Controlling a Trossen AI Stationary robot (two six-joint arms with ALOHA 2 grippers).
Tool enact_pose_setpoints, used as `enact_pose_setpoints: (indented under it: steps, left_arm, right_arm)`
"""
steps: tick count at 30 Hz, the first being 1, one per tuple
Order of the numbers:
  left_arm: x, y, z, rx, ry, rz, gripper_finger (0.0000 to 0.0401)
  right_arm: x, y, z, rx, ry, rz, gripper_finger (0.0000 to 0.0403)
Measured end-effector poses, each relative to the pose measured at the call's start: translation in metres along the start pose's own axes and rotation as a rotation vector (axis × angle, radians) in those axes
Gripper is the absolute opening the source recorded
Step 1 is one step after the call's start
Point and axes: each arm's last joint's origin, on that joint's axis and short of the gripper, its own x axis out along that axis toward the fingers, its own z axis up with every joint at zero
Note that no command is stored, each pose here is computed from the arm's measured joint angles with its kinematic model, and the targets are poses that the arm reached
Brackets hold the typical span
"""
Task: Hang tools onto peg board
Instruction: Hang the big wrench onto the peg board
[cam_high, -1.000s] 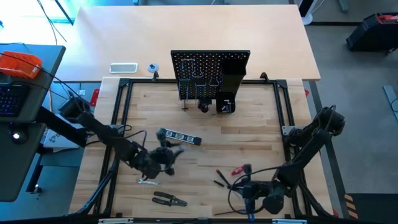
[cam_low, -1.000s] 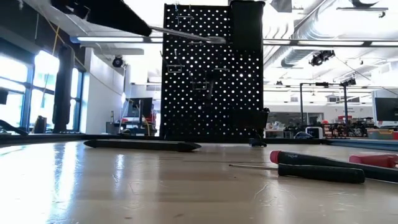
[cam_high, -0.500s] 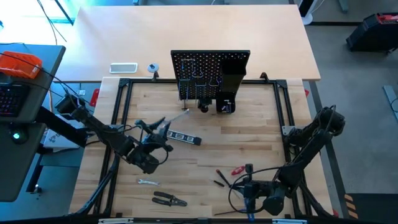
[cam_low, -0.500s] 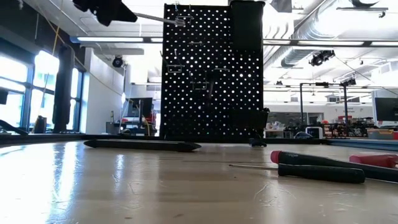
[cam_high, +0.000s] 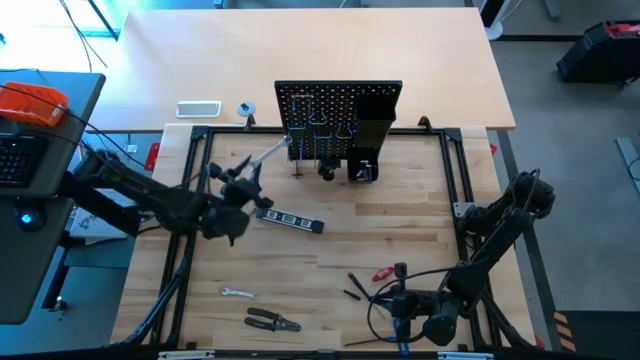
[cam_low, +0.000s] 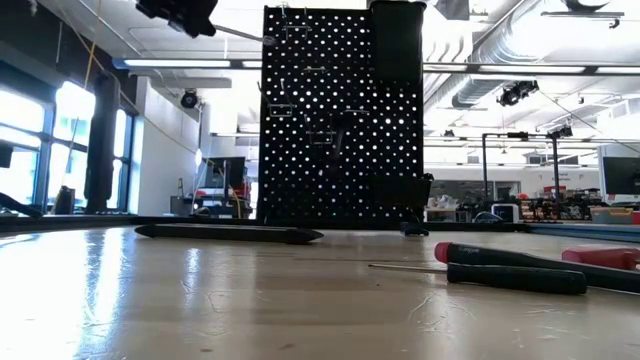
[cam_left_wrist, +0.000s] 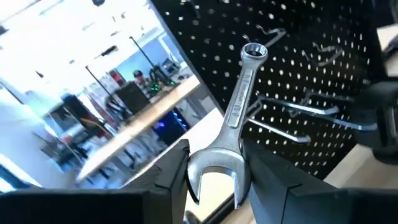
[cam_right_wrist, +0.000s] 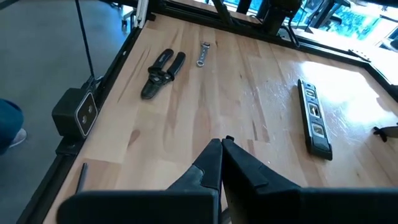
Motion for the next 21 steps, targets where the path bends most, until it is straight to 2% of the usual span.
enact_pose_setpoints:
  steps: [7, 13, 17, 21]
  left_arm:
    - [0.012, 0.012, 0.017, -0.096, -0.007, -0.099, 0.0115]
    - [0.018, 0.02, 0.043, -0.2, -0.139, -0.222, 0.0115]
    - [0.013, 0.025, 0.055, -0.16, -0.277, -0.295, 0.0115]
    - [0.011, 0.027, 0.056, -0.093, -0.268, -0.249, 0.0115]
  right_arm:
    - [0.002, -0.002, 0.0, -0.011, 0.005, -0.008, 0.0003]
    - [0.003, -0.003, 0.0, -0.013, 0.008, -0.013, 0.0003]
    - [0.003, -0.003, 0.0, -0.013, 0.009, -0.008, 0.0003]
    - [0.003, -0.003, 0.0, -0.035, 0.009, -0.008, 0.0003]
